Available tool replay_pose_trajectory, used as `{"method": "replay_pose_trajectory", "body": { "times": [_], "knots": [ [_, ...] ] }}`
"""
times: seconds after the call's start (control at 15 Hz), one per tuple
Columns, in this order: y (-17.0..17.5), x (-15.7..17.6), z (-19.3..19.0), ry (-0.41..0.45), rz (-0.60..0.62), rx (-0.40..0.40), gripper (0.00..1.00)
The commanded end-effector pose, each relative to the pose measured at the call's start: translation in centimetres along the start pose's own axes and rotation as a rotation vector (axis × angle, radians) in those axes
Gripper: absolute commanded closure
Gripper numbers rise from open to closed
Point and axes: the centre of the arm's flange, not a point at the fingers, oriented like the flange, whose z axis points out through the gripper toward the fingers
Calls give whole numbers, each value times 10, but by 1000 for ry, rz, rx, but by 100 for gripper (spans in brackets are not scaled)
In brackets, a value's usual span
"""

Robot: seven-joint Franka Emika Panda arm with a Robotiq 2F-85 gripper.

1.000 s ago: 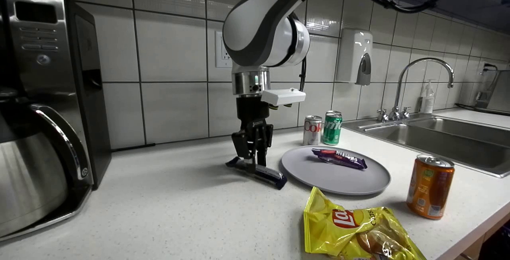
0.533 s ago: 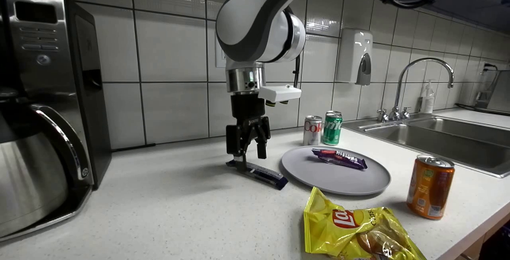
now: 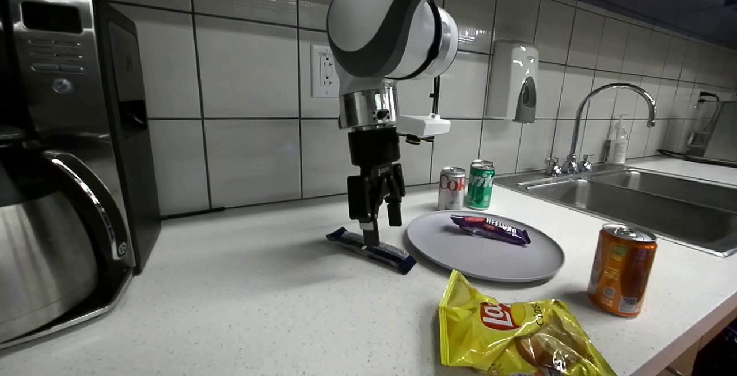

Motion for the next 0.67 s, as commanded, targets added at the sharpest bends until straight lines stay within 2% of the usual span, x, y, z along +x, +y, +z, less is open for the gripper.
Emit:
{"method": "replay_pose_trajectory", "body": {
  "times": [0.0,0.27,0.6],
  "knots": [
    [2,-45,-14,-27,-14,-24,0],
    [11,-74,-16,-47,29,-53,0],
    [40,-111,-13,-60,77,-64,0]
  ]
}}
